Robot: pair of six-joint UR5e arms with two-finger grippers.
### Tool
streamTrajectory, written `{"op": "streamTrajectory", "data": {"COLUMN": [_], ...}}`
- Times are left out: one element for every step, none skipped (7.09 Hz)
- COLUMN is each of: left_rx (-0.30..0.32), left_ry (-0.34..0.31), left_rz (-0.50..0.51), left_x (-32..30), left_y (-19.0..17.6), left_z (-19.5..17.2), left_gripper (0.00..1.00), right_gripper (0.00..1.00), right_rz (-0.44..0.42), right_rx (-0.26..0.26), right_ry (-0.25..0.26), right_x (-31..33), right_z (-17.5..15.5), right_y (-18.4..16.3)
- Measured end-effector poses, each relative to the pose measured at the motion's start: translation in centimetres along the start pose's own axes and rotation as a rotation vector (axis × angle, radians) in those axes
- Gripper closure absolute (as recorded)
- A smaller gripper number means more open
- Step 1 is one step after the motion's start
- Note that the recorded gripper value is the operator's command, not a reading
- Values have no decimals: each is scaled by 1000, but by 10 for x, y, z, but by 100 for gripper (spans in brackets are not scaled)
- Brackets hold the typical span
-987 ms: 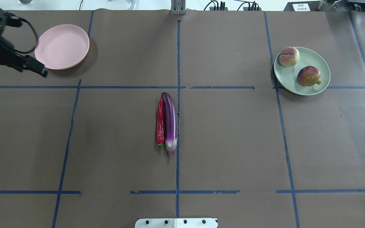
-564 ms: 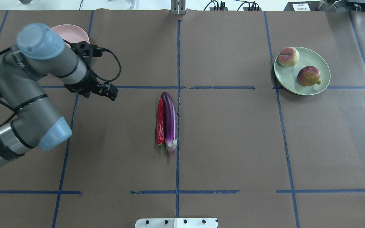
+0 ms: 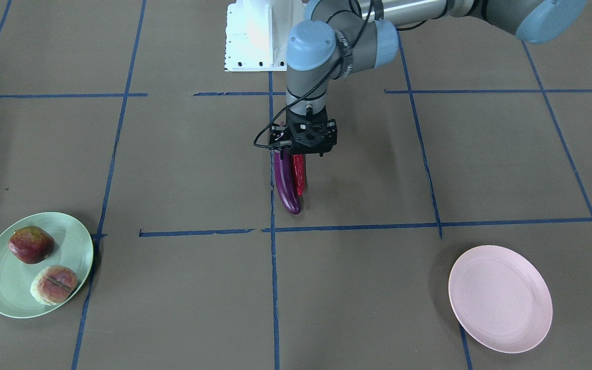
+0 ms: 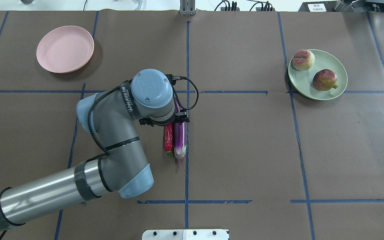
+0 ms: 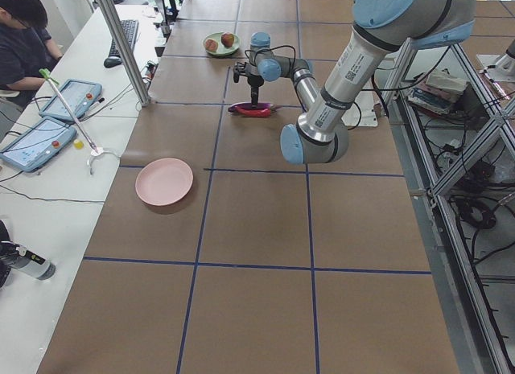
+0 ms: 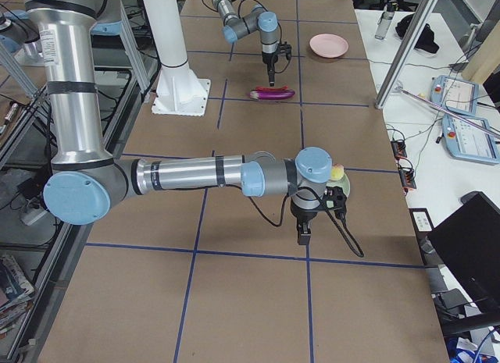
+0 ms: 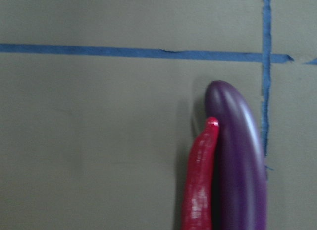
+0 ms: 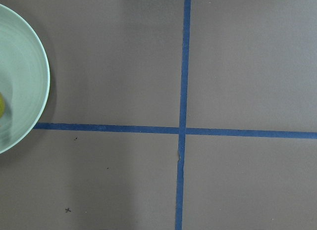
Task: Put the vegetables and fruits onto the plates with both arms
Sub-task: 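Move the left gripper to the purple eggplant and grasp it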
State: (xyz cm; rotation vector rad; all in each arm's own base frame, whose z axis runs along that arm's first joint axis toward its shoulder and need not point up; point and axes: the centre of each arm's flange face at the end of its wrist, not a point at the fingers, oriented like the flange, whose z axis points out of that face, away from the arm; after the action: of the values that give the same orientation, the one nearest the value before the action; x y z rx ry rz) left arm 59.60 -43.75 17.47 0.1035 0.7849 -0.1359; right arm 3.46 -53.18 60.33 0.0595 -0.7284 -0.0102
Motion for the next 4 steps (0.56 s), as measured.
{"op": "streamTrajectory", "data": {"left_rx": [16, 24, 28, 27], "left_ry": [-30, -52, -67, -77], "left_rz": [-13, -17, -18, -18], "left_x": [25, 35, 38, 38], "left_y": [6, 9, 11, 13], "left_z": [15, 25, 33, 38], "left_gripper": [23, 35, 54, 93], "right_gripper": [0, 0, 0, 0], "right_rz": [0, -1, -1, -2], "right_rx": [-2, -3, -3, -4], "right_ry": [0, 0, 0, 0], "right_x": [0, -1, -1, -2], "right_z": [1, 1, 2, 2], "right_y": [0, 0, 0, 0]}}
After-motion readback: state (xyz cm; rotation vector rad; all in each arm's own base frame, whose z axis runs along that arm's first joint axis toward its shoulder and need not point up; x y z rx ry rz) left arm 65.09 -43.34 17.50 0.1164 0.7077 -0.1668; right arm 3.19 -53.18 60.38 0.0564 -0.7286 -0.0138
